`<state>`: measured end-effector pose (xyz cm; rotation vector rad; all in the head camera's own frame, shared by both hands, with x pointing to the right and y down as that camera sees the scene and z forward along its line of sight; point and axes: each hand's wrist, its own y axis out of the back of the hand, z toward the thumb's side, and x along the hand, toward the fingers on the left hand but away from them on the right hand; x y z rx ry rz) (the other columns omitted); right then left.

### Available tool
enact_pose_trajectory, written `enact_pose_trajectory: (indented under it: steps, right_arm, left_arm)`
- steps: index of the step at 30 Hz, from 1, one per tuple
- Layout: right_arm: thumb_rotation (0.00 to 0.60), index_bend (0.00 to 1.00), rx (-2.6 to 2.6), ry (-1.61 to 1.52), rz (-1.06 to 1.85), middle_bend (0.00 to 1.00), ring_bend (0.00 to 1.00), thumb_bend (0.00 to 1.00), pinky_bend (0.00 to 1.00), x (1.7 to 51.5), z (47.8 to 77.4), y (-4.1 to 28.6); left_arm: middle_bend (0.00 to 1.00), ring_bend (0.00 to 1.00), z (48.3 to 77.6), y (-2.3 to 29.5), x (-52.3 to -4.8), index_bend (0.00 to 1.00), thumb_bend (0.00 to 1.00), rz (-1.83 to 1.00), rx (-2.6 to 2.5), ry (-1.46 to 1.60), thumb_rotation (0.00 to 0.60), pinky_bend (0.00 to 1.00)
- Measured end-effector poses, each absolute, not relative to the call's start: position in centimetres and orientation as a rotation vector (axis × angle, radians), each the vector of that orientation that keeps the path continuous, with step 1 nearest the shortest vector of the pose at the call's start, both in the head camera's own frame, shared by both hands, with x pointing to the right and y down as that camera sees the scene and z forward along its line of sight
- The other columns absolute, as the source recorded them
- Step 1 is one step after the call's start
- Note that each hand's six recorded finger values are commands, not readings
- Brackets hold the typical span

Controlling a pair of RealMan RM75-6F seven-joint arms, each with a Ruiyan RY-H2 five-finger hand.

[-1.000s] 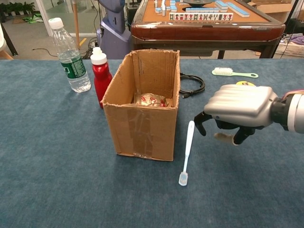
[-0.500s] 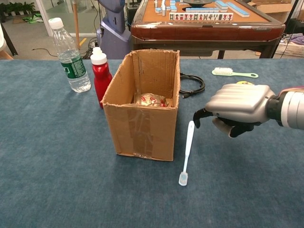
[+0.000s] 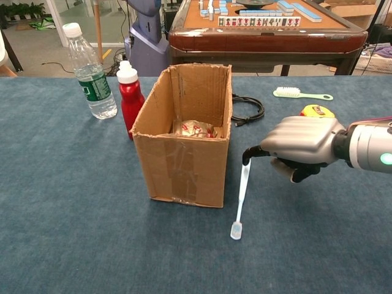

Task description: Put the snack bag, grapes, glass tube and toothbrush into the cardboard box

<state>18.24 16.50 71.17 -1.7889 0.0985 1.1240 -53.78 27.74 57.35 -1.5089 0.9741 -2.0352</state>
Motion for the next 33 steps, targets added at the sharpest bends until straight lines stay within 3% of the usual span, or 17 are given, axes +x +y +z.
enact_pose_trajectory:
  steps: [33]
  right_arm:
    - [0.600,0.18,-1.825,0.120,1.149,1.00,1.00,1.00,1.00,18.6,72.0,16.9]
  left_arm:
    - [0.46,0.37,57.3,27.7,-53.7,0.56,0.28,-2.034,-1.508,0.975,0.600,0.65]
